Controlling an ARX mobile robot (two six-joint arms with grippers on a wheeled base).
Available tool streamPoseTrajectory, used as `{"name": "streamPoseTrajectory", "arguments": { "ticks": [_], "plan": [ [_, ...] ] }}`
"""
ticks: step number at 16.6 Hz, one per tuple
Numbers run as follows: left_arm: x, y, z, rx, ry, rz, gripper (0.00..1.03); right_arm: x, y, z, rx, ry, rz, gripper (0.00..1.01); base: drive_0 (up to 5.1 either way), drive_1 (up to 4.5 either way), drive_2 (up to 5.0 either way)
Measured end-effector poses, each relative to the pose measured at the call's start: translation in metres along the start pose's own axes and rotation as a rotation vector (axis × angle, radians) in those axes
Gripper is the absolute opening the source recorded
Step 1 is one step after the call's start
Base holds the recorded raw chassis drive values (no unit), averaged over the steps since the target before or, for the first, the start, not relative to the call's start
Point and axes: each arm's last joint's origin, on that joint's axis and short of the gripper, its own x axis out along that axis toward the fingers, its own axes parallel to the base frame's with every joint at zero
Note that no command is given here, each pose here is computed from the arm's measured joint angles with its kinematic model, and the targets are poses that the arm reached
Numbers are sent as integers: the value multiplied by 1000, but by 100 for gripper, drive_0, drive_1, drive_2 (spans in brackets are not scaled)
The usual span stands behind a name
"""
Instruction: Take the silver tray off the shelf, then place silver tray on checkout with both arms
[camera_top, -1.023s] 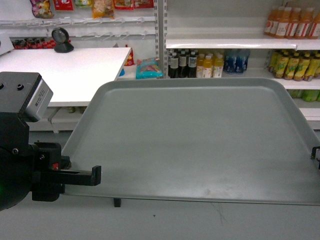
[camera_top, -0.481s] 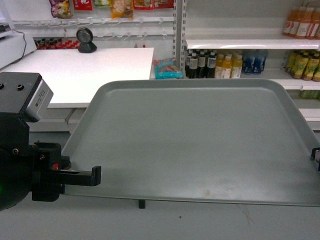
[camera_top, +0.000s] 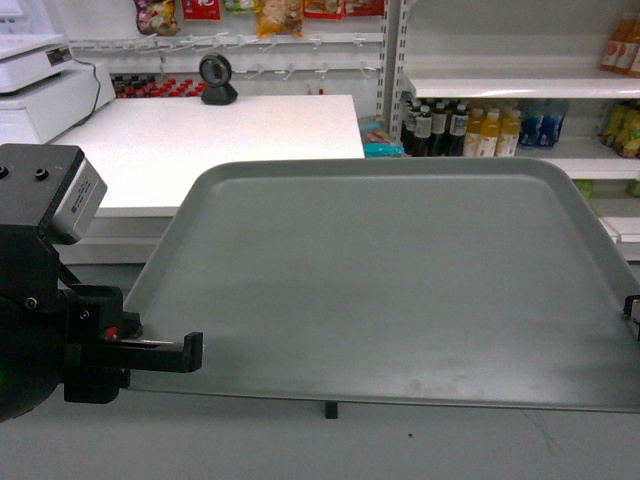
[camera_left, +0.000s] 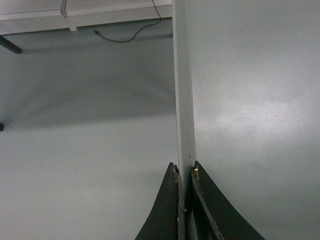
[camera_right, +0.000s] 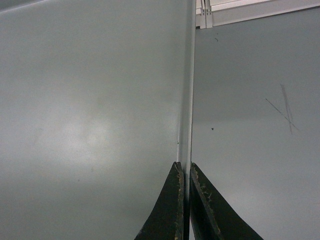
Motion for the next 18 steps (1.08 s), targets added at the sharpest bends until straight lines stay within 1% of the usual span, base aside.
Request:
{"name": "streamPoseTrajectory", "arguments": {
  "ticks": [13, 15, 18],
  "plan": [
    [0, 0, 0, 0, 0, 0, 3, 0, 0, 0, 0, 1, 0, 2, -497, 248, 248],
    [0, 0, 0, 1, 2, 1, 3, 0, 0, 0, 1, 4, 0, 2, -485, 349, 113],
    [1, 2, -1, 4, 9, 6, 3, 0, 1, -1, -2, 3, 5, 2, 0, 0, 0]
  ]
}}
